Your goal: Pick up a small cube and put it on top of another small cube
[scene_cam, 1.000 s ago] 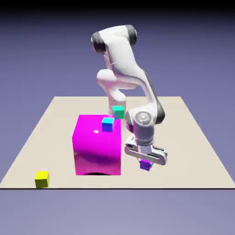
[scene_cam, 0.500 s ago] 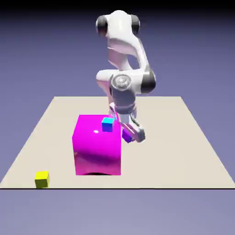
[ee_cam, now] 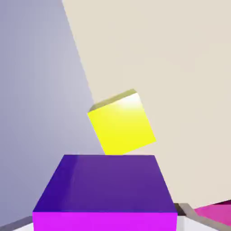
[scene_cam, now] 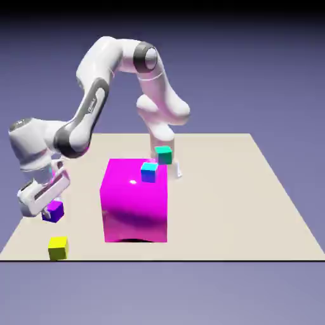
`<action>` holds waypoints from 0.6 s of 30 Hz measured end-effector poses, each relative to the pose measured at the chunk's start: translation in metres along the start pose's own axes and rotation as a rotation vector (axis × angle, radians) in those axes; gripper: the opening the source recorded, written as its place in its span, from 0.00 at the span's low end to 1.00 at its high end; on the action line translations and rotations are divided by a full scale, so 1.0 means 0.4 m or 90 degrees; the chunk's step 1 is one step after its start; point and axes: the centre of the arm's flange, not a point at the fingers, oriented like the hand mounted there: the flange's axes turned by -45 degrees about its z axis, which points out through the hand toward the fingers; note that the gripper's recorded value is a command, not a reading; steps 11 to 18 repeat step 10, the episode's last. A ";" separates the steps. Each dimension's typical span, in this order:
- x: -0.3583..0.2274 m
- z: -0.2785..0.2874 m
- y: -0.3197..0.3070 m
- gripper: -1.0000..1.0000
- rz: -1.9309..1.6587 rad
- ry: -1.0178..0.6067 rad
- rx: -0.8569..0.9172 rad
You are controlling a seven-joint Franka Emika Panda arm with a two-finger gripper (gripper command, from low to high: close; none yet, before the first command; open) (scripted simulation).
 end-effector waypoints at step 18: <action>0.001 0.014 0.000 1.00 0.000 0.000 -0.001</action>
